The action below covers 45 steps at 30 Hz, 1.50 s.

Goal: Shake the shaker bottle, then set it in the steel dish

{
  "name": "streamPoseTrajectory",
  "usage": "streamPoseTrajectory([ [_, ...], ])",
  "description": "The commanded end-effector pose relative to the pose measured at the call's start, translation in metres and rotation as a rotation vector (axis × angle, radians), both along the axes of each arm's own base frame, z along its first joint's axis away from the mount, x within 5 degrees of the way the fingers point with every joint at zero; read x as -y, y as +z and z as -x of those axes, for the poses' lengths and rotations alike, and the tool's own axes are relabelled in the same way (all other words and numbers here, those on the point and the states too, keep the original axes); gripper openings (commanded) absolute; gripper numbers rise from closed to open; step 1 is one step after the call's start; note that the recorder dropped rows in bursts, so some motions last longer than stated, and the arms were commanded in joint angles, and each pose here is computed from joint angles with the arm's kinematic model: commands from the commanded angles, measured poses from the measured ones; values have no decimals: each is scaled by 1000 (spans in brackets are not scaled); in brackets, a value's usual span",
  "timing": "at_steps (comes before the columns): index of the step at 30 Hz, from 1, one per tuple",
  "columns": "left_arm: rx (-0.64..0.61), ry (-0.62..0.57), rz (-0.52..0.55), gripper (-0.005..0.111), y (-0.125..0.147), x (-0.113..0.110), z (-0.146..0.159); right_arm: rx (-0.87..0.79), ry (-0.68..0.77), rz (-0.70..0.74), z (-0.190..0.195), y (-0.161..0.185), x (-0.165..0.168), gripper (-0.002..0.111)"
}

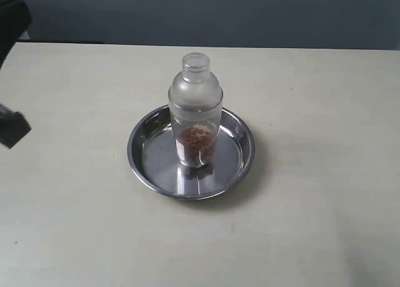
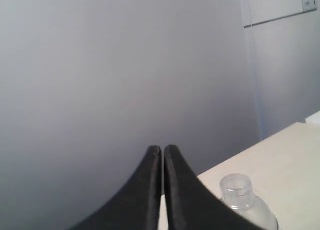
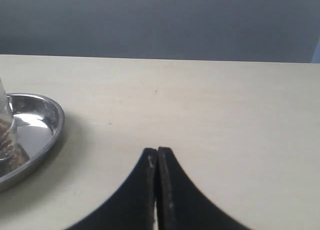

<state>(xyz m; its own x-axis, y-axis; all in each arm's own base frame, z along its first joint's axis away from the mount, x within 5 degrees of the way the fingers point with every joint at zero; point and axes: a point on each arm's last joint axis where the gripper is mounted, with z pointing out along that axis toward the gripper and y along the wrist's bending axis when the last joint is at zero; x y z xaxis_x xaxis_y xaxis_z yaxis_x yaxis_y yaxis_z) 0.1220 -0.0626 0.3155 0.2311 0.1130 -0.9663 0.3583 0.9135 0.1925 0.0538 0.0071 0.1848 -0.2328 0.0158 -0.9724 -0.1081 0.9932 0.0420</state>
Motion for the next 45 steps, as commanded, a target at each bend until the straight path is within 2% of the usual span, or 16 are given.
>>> streamPoseTrajectory([
  [1, 56, 43, 30, 5, -16, -18, 17, 15, 3, 1, 0, 1, 0, -1],
  [8, -37, 162, 82, 5, -53, -42, 33, 15, 3, 1, 0, 1, 0, -1],
  [17, -53, 294, 171, 5, -91, -59, 58, 15, 3, 1, 0, 1, 0, -1],
  [21, -42, 311, 198, 5, -94, -60, 67, 15, 3, 1, 0, 1, 0, -1],
  [27, -152, 326, 152, 5, -105, -59, 66, 15, 3, 1, 0, 1, 0, -1],
  [32, -277, 331, 202, 5, -115, -59, 66, 15, 3, 1, 0, 1, 0, -1],
  [35, -361, 347, 194, 5, -123, -60, 66, 15, 3, 1, 0, 1, 0, -1],
  [42, -362, 347, 192, 5, -123, -60, 66, 15, 3, 1, 0, 1, 0, -1],
  [45, -369, 339, 222, 5, -123, -59, 67, 15, 3, 1, 0, 1, 0, -1],
])
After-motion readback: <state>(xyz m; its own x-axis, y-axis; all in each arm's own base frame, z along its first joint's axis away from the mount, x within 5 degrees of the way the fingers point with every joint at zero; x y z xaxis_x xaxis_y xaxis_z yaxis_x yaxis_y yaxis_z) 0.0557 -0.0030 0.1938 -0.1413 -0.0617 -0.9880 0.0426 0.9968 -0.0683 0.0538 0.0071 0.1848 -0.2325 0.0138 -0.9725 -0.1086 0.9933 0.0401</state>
